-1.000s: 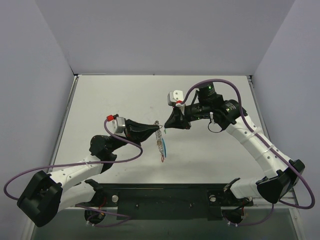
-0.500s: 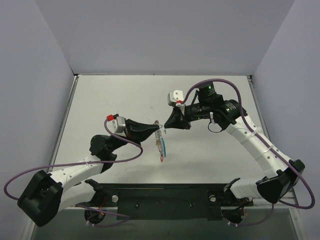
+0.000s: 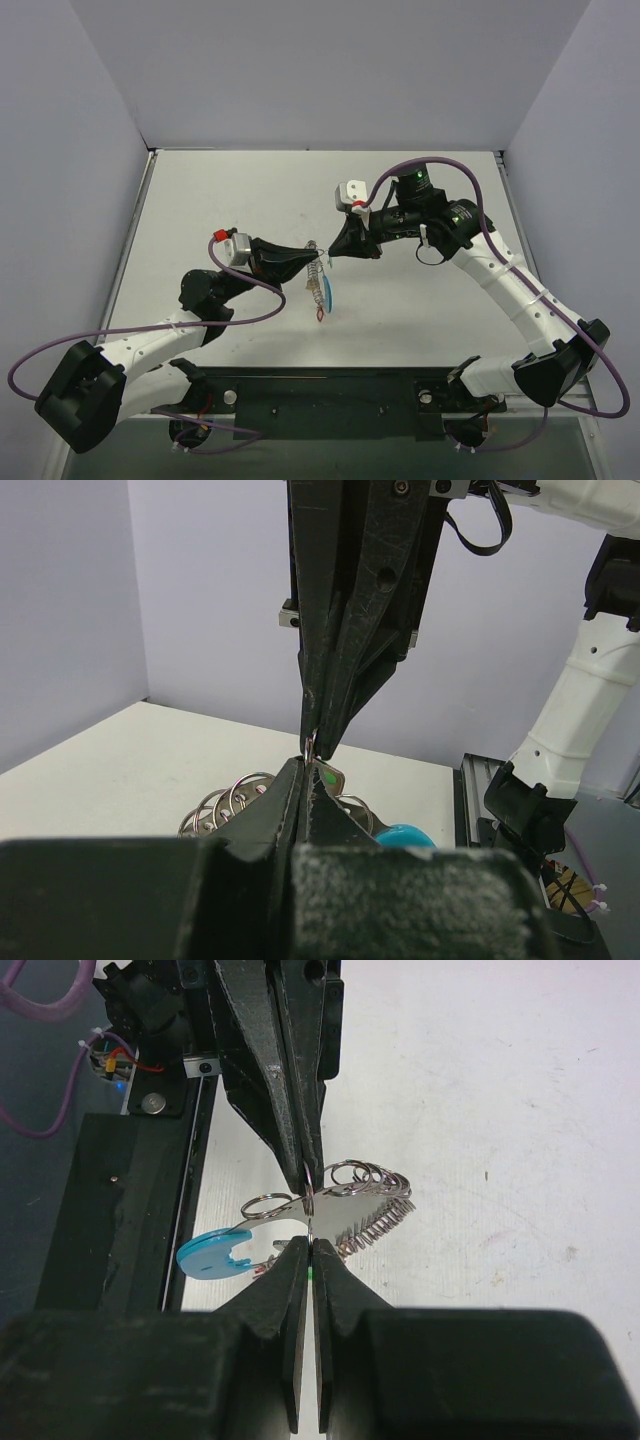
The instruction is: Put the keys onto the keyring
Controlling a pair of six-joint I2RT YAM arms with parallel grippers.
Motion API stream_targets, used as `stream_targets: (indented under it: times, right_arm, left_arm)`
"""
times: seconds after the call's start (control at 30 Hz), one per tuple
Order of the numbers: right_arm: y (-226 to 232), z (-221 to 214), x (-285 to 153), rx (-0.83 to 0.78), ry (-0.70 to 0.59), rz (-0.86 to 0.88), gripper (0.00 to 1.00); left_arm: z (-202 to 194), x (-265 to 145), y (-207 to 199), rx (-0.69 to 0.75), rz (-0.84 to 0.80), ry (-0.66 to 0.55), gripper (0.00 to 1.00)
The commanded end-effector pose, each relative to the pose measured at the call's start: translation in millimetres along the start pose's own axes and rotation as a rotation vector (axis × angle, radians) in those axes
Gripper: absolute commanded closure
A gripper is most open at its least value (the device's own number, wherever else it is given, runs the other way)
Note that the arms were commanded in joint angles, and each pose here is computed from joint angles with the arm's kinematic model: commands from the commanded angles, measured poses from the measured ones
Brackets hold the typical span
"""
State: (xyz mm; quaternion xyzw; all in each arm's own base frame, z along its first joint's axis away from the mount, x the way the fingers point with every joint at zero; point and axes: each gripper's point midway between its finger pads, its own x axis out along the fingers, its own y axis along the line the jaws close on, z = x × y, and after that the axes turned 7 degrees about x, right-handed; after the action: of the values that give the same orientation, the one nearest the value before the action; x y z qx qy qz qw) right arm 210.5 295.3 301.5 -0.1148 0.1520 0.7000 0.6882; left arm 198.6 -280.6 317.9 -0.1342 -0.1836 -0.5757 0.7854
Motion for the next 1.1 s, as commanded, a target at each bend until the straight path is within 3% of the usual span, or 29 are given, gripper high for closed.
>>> stream_targets:
  times: [0.0, 1.07]
  right_arm:
    - [1.7, 25.0, -6.2, -0.052, -0.065, 0.008, 1.00]
    - [3.6, 22.9, 0.5, -0.028, -0.070, 0.025, 1.00]
  left_arm:
    - [22.0, 3.8, 0.2, 0.054, -0.006, -0.072, 1.00]
    - [21.8, 5.5, -2.2, 0.050, -0.028, -0.073, 1.00]
